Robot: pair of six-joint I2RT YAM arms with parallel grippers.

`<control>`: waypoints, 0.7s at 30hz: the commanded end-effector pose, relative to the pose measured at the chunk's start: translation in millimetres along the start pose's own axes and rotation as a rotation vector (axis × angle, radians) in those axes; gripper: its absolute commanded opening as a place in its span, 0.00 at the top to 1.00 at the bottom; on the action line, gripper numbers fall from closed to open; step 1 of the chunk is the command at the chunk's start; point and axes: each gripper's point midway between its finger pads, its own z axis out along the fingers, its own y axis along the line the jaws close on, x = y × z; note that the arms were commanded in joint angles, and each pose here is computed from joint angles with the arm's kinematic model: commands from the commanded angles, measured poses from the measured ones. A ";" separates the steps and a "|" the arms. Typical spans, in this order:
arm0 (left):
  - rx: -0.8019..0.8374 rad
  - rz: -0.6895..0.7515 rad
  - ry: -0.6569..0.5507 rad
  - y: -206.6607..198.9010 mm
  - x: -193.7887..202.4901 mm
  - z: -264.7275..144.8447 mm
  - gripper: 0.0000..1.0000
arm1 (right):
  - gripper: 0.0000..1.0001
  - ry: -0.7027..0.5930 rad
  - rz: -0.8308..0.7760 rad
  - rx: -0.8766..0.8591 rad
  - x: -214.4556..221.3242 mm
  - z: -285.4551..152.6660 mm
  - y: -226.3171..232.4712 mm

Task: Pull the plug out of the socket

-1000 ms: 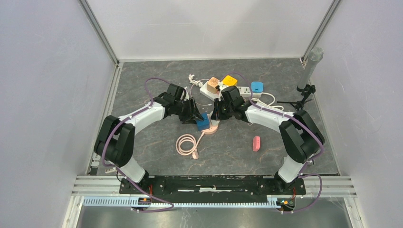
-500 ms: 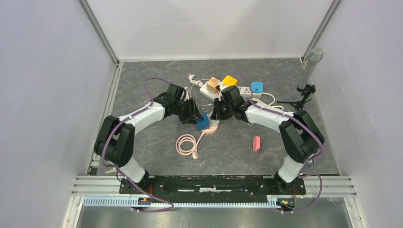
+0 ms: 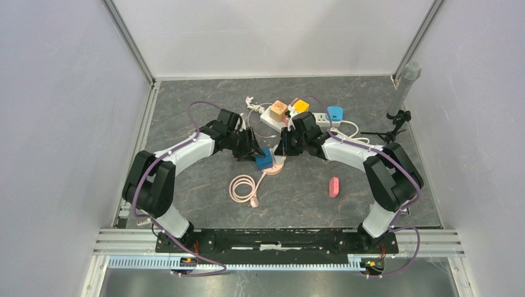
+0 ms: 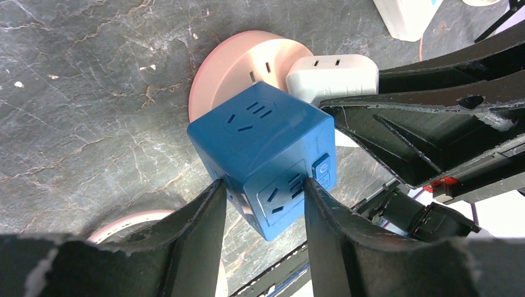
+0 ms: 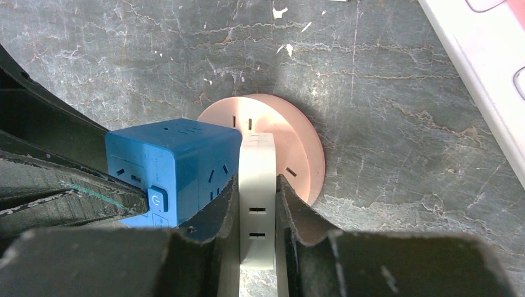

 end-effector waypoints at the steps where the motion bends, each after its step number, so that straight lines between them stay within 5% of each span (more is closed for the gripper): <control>1: -0.409 0.000 0.130 107.6 50.8 13.2 0.47 | 1.00 -0.074 -0.055 -0.333 -31.0 -24.0 87.2; 5: -0.426 0.001 0.130 112.0 51.1 13.6 0.48 | 1.00 -0.125 -0.171 -0.373 -38.2 -32.0 103.6; 13: -0.441 0.001 0.139 116.2 52.1 16.5 0.48 | 1.00 -0.076 -0.246 -0.093 -29.3 -20.7 73.3; 21: -0.455 -0.002 0.158 121.7 59.2 17.4 0.47 | 1.00 -0.100 -0.122 -0.319 -48.4 -39.2 102.2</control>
